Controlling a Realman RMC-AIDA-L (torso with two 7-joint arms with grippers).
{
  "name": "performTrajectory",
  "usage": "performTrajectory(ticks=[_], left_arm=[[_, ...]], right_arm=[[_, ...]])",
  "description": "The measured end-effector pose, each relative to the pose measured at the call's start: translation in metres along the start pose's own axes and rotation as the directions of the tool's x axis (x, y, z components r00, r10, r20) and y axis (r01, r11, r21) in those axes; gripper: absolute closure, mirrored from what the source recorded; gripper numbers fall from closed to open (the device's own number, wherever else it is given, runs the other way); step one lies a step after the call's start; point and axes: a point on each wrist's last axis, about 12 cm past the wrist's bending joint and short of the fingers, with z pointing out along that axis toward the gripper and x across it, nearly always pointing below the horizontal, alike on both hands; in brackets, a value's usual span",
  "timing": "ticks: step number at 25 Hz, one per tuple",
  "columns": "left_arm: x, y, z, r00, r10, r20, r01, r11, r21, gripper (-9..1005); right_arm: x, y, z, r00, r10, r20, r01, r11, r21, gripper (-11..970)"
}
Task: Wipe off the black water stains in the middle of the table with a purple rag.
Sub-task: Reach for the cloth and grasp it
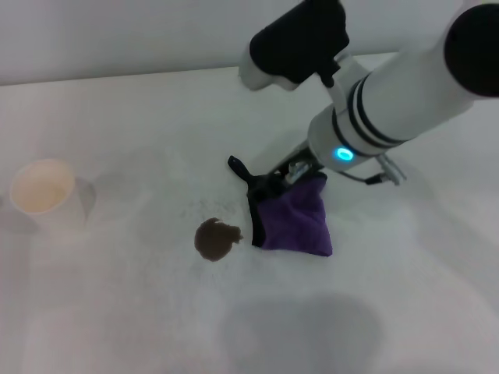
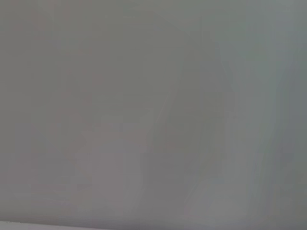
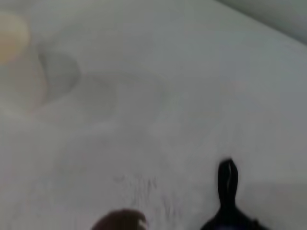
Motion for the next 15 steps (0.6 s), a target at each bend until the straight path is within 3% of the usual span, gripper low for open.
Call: performTrajectory(ticks=[4, 15], left_arm=[[-0.003, -0.004, 0.007, 1.000, 0.006, 0.008, -0.006, 1.000, 0.023, 109], [-0.009, -0.014, 0.025, 1.000, 0.009, 0.008, -0.010, 0.999, 0.051, 108]], right_arm=[[0.007, 0.002, 0.008, 0.999, 0.018, -0.051, -0.017, 1.000, 0.004, 204], [0.021, -0.013, 0.020, 0.991, 0.086, -0.100, -0.084, 0.996, 0.031, 208]])
